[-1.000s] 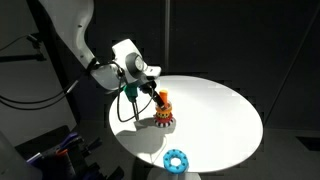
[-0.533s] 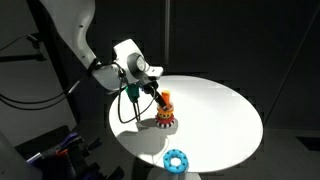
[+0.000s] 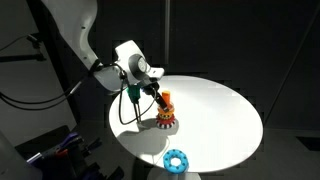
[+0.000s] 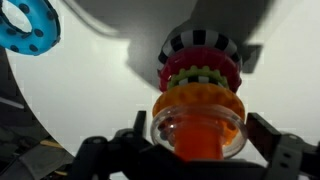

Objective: Put the clear ring on the table

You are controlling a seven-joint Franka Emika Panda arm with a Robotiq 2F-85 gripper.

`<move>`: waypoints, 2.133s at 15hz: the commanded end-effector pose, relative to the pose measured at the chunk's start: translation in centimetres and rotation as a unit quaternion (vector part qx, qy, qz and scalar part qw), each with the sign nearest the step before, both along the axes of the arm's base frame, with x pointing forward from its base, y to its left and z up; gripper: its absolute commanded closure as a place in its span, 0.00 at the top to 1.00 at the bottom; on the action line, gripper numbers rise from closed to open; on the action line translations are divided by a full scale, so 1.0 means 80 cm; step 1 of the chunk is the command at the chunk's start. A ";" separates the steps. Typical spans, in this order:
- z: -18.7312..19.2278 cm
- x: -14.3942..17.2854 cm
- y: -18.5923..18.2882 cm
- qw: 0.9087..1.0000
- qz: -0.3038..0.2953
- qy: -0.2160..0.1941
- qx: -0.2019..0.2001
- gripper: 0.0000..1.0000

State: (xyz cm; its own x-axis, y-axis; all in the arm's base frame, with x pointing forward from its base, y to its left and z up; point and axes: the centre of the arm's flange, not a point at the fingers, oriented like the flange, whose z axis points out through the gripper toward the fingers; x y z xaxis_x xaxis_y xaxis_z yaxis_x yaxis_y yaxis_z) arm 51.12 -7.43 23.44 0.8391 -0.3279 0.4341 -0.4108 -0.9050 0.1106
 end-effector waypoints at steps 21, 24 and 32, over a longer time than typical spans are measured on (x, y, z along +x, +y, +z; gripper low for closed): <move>0.080 -0.002 0.006 0.999 -0.014 -0.040 -0.006 0.66; 0.100 -0.006 0.009 0.999 -0.017 -0.047 -0.004 0.66; 0.142 -0.019 0.039 0.998 -0.006 -0.066 0.021 0.66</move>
